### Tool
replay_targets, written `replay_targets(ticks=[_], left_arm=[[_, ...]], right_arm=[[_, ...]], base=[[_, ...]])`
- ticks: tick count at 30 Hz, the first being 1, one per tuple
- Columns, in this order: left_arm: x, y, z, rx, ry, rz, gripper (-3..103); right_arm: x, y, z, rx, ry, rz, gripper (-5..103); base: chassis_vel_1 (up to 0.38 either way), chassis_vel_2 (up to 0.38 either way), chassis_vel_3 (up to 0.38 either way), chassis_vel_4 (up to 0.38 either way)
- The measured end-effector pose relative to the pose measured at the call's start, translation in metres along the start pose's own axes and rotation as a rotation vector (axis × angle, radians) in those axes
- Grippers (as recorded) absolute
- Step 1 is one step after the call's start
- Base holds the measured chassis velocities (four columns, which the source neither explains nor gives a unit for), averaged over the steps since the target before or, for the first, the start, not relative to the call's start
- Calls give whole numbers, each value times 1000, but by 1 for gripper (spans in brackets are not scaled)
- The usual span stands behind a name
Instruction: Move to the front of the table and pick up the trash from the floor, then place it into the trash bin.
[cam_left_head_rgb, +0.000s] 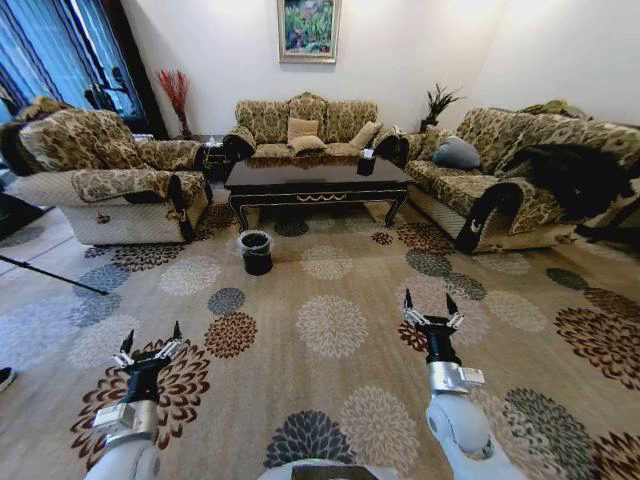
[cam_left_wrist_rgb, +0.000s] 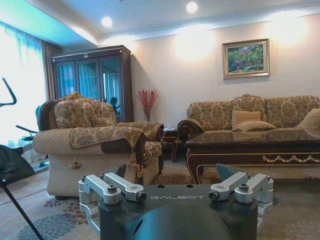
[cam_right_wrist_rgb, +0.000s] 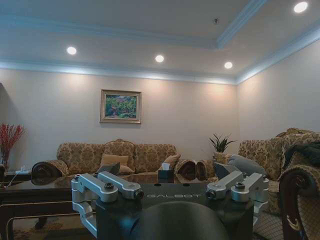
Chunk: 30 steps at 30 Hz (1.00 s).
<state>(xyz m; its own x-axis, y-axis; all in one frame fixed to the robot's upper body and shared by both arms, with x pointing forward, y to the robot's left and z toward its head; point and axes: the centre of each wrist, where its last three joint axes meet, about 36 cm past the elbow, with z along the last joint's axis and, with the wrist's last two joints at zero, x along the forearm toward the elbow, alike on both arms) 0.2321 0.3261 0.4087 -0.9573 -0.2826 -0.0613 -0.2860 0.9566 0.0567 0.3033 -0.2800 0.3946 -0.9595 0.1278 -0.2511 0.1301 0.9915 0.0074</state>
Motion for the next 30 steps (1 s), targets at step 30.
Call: replay_targets(ticks=[30], left_arm=[[0,0,0,0,0,0,100]], right_arm=[[0,0,0,0,0,0,100]], base=[[0,0,0,0]])
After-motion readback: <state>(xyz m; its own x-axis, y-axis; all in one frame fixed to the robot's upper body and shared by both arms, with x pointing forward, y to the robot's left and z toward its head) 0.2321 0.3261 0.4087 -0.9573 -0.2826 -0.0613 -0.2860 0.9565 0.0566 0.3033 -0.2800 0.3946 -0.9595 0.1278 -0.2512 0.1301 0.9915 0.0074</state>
